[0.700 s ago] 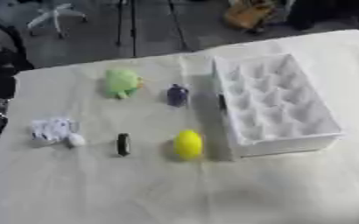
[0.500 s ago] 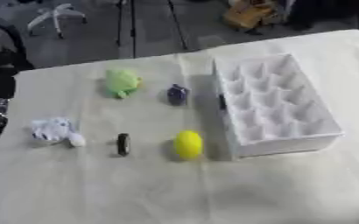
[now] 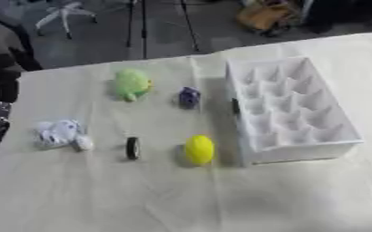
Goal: Pick up objects on the table and place them in the box.
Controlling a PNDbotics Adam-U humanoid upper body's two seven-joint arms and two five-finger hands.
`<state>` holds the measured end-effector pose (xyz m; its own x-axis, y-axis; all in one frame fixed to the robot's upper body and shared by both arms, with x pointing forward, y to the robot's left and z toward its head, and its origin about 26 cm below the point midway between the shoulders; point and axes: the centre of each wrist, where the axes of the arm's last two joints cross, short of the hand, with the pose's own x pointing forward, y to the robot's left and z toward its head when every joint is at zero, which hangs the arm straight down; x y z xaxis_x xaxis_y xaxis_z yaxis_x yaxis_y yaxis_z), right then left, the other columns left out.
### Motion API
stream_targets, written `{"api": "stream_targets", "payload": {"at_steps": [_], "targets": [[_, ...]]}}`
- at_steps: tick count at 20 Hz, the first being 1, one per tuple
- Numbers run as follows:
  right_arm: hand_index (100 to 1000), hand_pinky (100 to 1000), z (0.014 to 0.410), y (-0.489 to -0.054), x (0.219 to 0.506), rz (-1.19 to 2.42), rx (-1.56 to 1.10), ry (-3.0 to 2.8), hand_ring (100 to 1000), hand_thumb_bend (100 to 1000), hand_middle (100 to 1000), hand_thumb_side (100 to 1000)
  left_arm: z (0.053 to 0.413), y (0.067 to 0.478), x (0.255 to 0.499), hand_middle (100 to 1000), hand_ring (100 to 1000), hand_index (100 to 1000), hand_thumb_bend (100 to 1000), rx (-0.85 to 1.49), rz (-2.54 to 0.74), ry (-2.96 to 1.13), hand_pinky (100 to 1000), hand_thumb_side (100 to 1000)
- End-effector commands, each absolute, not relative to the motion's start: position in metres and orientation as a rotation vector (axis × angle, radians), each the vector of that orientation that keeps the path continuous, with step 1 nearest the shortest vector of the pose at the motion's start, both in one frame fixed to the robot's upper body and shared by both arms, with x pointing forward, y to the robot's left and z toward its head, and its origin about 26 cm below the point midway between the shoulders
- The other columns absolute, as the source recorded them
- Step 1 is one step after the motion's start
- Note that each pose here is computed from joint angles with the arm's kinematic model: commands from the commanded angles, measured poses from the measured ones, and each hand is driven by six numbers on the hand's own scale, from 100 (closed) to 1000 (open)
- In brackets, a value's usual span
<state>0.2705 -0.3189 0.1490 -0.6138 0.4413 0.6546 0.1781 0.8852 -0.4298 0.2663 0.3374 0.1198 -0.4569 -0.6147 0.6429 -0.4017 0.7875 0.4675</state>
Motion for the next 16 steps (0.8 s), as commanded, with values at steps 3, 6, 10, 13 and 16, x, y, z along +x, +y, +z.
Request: {"api": "stream_targets", "payload": {"at_steps": [3,6,10,13,16], "targets": [[888,779,0.160,-0.320,0.269,0.447,-0.459,-2.266,665,373,712,730,0.134,0.342,0.268,794,712,791,715,0.784,-0.402,-2.115,785,823],[888,779,0.160,-0.319,0.269,0.451,-0.459,-2.265,664,375,712,730,0.138,0.344,0.274,795,713,796,776,0.789,-0.507,-2.065,780,763],[889,779,0.160,-0.319,0.269,0.454,-0.456,-2.262,664,372,712,731,0.147,0.346,0.285,798,721,807,854,0.781,-0.708,-1.984,777,695],[889,780,0.161,-0.318,0.270,0.463,-0.447,-2.265,664,372,713,733,0.163,0.345,0.306,797,718,827,875,0.783,-1.040,-1.836,762,688],[889,780,0.161,-0.318,0.270,0.464,-0.443,-2.262,664,373,712,733,0.170,0.340,0.320,789,703,828,884,0.791,-1.227,-1.698,739,700]]}}
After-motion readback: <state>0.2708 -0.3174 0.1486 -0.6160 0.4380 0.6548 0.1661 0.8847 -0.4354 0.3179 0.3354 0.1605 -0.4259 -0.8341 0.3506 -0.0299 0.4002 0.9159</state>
